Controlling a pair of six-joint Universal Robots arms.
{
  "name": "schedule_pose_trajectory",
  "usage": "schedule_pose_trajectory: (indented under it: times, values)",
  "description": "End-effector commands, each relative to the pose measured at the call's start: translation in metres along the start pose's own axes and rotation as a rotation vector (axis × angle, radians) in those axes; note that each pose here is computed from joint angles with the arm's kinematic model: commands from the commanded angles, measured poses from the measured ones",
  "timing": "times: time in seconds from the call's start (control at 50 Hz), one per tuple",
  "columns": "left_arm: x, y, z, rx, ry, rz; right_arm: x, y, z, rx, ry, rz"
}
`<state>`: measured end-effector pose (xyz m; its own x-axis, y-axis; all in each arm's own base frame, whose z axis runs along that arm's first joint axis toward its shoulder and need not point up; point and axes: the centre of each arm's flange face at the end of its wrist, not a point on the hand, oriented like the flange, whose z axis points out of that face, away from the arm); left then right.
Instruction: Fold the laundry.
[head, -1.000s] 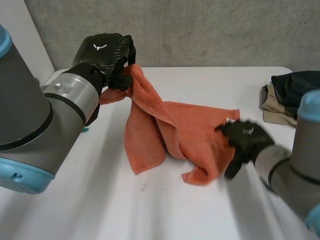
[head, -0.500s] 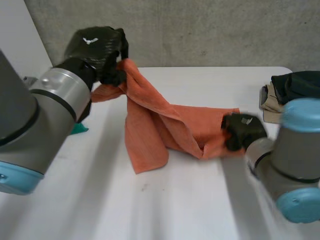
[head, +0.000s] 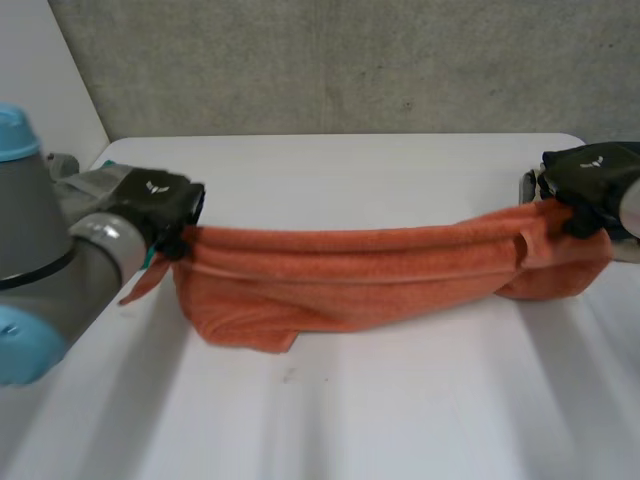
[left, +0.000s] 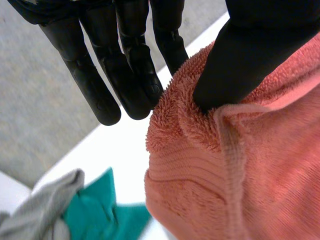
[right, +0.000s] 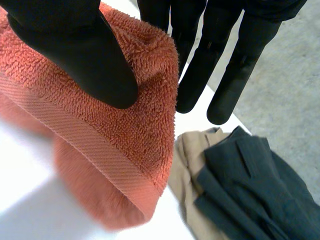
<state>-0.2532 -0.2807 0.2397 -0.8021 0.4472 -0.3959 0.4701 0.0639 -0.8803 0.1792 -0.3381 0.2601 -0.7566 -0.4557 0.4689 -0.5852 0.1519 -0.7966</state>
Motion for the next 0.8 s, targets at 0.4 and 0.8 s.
schedule_pose_trajectory:
  times: [0.4, 0.8]
  values:
    - [-0.047, -0.106, 0.039, 0.682, -0.338, -0.012, 0.042, -0.084, 0.036, 0.663, 0.227, 0.217]
    - [0.043, 0.067, 0.051, 0.127, -0.056, 0.024, -0.043, 0.077, 0.092, -0.008, -0.087, -0.162]
